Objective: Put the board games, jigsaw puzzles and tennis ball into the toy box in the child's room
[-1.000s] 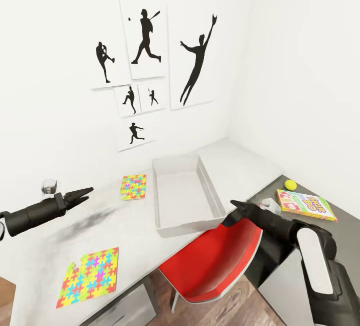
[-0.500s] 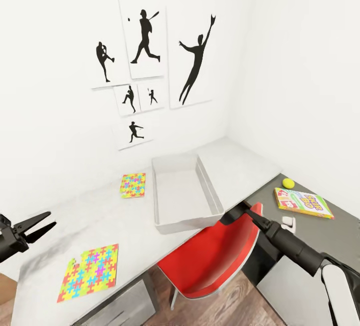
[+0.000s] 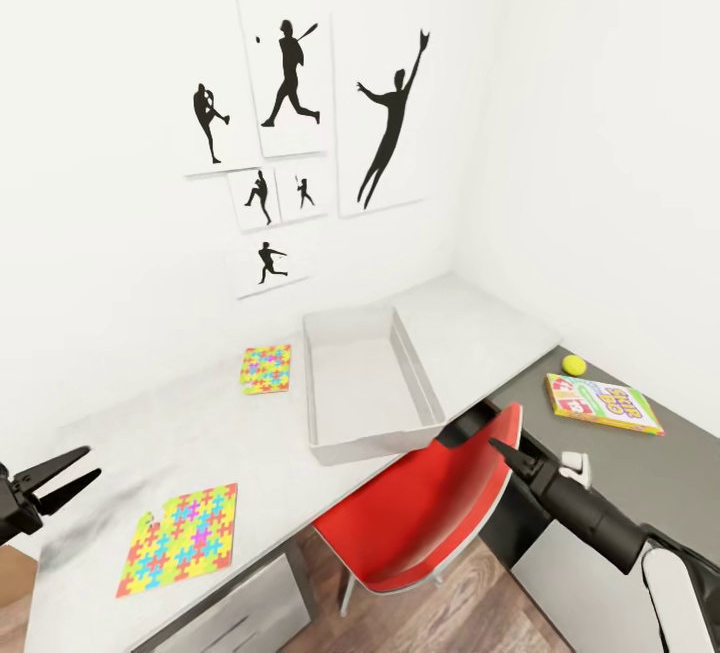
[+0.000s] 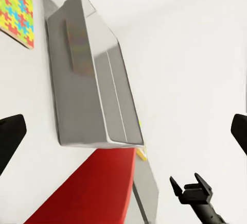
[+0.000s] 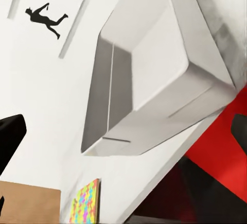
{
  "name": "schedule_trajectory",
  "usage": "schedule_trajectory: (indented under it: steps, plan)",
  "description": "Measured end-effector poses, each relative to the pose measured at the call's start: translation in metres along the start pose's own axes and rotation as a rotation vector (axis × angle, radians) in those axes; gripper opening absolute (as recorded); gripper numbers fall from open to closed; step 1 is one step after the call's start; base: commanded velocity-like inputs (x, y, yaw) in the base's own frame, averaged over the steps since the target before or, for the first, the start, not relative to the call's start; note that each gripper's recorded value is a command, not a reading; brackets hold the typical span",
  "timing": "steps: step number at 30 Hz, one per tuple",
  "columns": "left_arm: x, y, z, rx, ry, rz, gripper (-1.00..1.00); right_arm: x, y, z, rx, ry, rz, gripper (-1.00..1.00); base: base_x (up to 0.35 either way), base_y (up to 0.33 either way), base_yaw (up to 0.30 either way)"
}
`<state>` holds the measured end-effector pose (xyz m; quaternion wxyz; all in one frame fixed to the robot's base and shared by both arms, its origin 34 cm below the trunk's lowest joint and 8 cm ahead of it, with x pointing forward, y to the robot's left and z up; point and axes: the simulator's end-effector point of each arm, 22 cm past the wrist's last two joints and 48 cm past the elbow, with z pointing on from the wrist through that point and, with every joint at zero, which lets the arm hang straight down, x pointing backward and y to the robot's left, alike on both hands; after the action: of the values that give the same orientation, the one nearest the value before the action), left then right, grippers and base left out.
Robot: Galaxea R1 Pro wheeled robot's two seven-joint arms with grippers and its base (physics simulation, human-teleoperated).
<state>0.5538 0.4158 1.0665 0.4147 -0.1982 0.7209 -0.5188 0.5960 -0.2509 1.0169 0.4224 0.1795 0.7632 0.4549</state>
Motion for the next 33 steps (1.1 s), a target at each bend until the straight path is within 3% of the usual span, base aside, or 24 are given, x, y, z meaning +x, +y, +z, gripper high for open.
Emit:
schedule_trajectory:
  steps: [7,18,33]
  plan:
    - [-0.007,-0.01,-0.009,0.042,-0.024,0.005,1.0,0.003,-0.012,-0.002,0.047,0.014,-0.032,1.0,0.0,0.093,0.0]
    - [-0.004,-0.009,-0.013,0.04,-0.022,0.001,1.0,0.002,-0.013,-0.003,0.052,0.012,-0.035,1.0,-0.002,0.008,-0.006]
    - [-0.005,-0.01,-0.013,0.041,-0.023,0.004,1.0,0.002,-0.014,-0.003,0.05,0.014,-0.028,1.0,-0.124,0.158,0.0]
